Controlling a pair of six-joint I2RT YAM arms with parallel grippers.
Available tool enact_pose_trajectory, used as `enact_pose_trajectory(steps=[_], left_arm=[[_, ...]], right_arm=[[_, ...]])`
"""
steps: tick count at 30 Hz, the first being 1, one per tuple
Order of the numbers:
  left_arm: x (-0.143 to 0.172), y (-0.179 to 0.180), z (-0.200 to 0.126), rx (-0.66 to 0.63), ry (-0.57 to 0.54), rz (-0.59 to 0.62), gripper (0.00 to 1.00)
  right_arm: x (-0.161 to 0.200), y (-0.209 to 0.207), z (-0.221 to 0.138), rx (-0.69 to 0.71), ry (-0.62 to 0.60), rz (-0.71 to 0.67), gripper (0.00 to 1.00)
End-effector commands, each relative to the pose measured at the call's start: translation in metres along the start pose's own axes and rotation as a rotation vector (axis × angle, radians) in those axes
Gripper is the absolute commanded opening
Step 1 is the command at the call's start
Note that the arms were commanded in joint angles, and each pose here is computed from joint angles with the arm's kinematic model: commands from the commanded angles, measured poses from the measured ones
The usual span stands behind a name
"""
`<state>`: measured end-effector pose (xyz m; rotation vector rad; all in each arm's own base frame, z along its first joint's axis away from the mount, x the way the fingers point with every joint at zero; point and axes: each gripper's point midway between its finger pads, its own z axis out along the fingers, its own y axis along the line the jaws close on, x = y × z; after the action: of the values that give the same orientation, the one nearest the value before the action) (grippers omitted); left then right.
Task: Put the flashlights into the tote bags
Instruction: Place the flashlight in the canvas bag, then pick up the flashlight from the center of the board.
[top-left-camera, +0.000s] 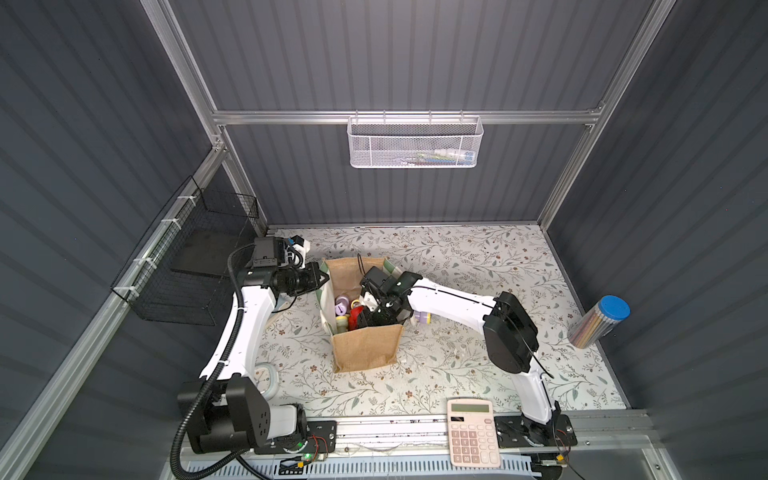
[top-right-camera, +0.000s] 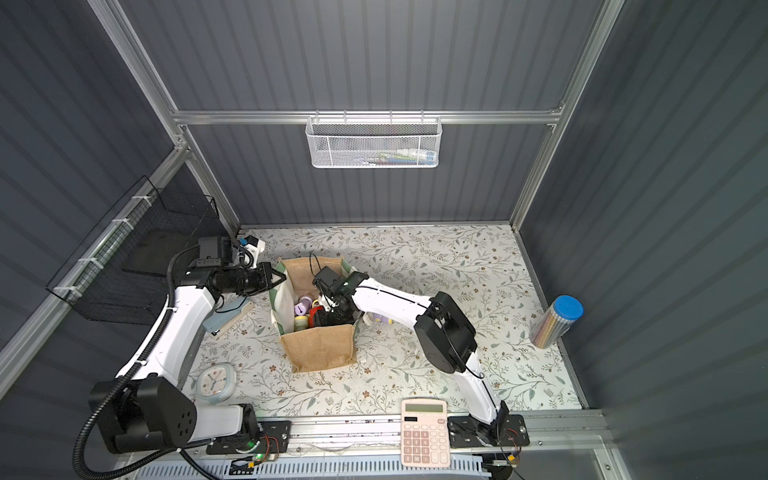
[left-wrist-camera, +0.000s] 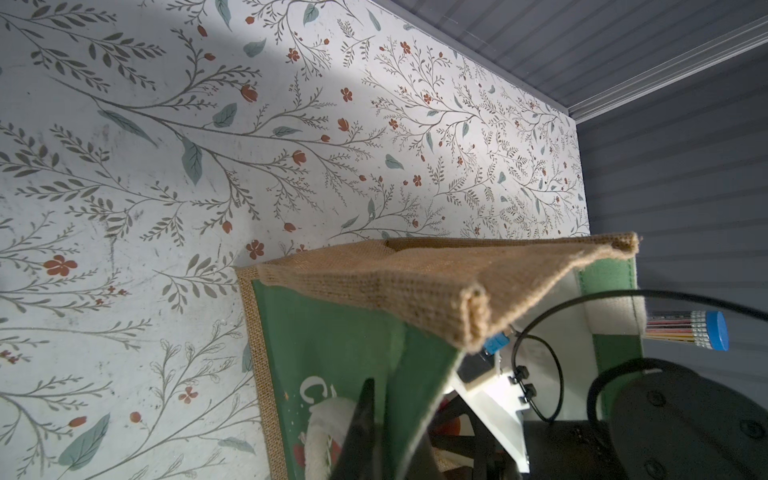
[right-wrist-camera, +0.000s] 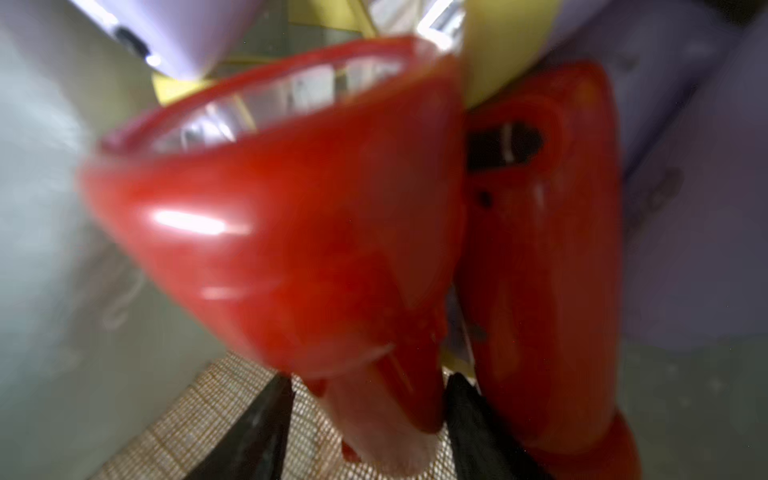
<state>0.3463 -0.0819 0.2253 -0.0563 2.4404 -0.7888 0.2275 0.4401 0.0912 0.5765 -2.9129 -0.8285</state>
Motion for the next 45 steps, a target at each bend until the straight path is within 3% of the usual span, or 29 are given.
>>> enact_pose_trajectory(steps=[1,12,26,38,45], left_arm=[[-0.004,-0.007,-0.006,0.023,-0.017,0.020,0.00],[-0.005,-0.006,-0.004,0.019,-0.012,0.015,0.00],[-0.004,-0.003,-0.004,0.003,-0.016,0.018,0.00],[-0.004,0.001,-0.002,-0.013,-0.010,0.010,0.00],[-0.004,0.002,-0.002,-0.019,-0.009,0.011,0.00]], right_arm=[[-0.007,0.003,-0.021,0.001,-0.043,-0.015,0.64],[-0.021,0.044,-0.070,-0.100,-0.204,-0.143,0.73],[-0.036,0.060,-0.157,-0.097,-0.506,-0.224,0.79],[-0.029,0.023,-0.230,-0.137,-0.713,-0.102,0.79],[-0.025,-0.028,-0.259,-0.152,-0.841,0.080,0.79]])
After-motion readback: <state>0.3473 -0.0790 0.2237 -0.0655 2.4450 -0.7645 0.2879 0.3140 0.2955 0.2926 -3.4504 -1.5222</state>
